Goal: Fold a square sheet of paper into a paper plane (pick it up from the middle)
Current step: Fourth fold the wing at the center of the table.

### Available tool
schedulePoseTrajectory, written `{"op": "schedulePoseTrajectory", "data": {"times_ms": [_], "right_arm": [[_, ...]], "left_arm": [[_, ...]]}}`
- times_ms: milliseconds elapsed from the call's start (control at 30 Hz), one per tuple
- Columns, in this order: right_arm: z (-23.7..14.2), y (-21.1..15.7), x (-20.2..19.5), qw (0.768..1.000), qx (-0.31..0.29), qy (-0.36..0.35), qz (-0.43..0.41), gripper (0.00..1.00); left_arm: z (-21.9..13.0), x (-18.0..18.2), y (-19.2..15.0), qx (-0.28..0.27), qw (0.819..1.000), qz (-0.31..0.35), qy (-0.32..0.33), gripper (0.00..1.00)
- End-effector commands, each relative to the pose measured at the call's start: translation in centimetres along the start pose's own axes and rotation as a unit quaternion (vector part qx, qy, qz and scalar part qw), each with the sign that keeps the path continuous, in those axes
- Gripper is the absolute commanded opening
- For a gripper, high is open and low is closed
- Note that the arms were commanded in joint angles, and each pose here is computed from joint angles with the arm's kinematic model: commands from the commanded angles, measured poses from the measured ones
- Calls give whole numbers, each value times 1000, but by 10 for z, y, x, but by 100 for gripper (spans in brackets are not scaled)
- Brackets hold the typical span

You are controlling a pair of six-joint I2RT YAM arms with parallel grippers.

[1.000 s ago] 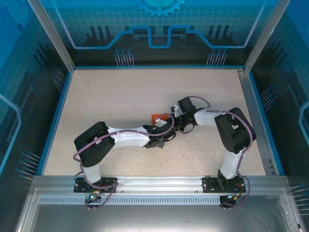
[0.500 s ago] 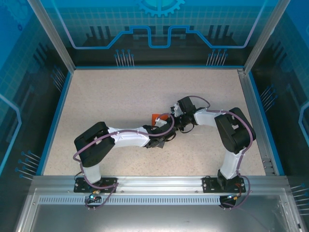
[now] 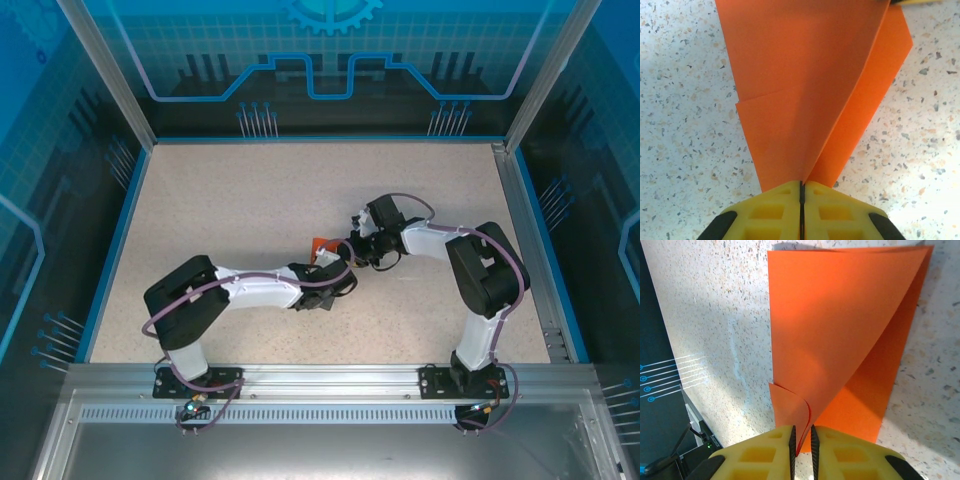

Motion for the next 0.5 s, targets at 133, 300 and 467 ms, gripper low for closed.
{"op": "schedulePoseTrajectory", "data": {"times_ms": [133,300,467], "right_arm": [[5,-9,4,1000,24,0,-2,14],[8,-11,8,1000,28,5,-4,12],[7,-12,13,1000,27,9,-7,12]], "left_arm": [[-8,4,-1,-20,1000,15,-6,15],[-11,7,1,-24,1000,6,-10,27],[-13,11,2,-22,1000,5,2,36]]}}
Point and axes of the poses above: each hand's point on the last joint's axis, 136 mm out from that joint toward the fingers, its own z axis out along the fingers, its own x axis along the line the jaws close on, y = z × x, the point moved 1 cm from there along -z, back along the fingers, and after that the axes turned 13 degrees about z, right-handed, at the moved point
